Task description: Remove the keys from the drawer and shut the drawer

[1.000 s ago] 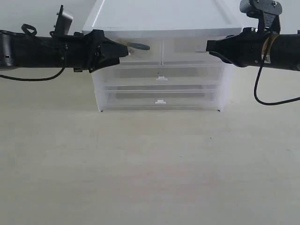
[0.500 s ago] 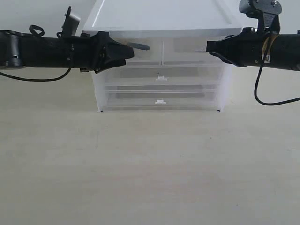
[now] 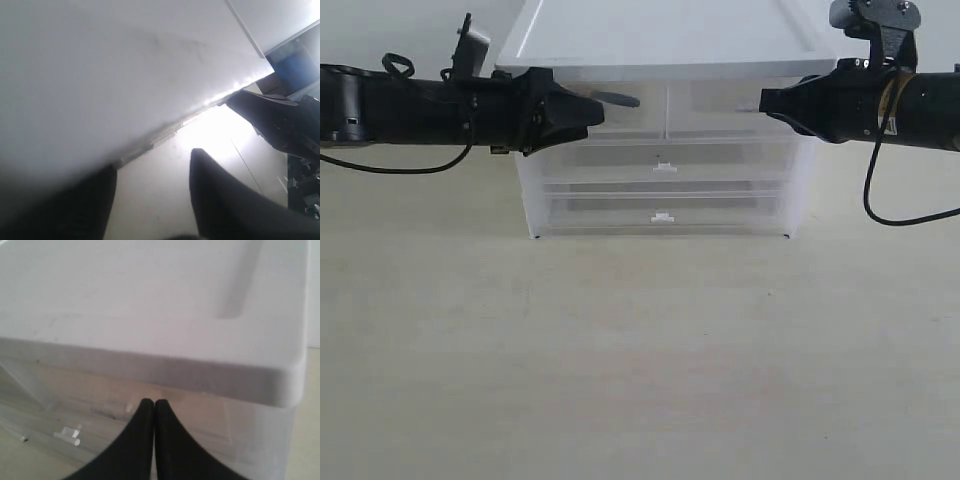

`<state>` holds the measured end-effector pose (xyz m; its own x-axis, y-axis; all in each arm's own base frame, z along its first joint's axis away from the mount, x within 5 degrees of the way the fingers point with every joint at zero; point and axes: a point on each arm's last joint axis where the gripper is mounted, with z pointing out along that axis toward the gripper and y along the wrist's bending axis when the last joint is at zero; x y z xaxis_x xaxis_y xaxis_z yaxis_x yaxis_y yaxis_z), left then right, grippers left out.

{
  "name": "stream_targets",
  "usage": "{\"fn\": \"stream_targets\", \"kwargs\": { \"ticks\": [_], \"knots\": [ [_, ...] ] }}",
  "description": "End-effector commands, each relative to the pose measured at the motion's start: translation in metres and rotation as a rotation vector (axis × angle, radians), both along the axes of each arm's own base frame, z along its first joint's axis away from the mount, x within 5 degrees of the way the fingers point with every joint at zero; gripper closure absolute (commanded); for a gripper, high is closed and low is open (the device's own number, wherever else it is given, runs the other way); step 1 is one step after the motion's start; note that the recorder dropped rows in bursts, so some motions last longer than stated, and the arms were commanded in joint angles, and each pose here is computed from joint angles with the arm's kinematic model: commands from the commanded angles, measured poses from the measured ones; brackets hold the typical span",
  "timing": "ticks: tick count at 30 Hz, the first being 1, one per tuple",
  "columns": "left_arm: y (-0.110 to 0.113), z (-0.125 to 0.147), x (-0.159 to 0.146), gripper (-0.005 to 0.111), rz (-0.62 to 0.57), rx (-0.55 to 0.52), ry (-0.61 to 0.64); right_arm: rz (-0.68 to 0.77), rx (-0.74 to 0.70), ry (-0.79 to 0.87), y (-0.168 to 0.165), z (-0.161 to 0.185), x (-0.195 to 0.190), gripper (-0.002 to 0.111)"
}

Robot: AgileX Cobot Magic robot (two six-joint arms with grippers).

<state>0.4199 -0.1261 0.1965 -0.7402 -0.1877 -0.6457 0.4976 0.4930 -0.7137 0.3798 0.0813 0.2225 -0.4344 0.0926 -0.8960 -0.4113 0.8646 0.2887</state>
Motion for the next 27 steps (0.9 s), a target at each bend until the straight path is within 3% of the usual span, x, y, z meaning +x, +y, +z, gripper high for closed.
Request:
{"fn": "stream_targets", "kwargs": {
  "ticks": [1,6,21,27],
  "knots": [
    [0.0045,0.0036,0.0061,0.081,0.044,0.003,-0.022,-0.047,0.047,-0.01,-0.0039,0.0058,0.0046,0.108],
    [0.0078,0.0076,0.0093,0.095,0.049,0.006,-0.046,-0.044,0.041,-0.014,-0.0039,0.0058,0.0046,0.108],
    [0.0097,0.0101,0.0131,0.095,0.073,0.018,-0.055,-0.043,0.034,-0.016,-0.004,0.0057,0.0046,0.108],
    [0.0097,0.0102,0.013,0.102,0.071,0.017,-0.055,-0.043,0.034,-0.016,-0.004,0.0057,0.0046,0.108]
  ]
}}
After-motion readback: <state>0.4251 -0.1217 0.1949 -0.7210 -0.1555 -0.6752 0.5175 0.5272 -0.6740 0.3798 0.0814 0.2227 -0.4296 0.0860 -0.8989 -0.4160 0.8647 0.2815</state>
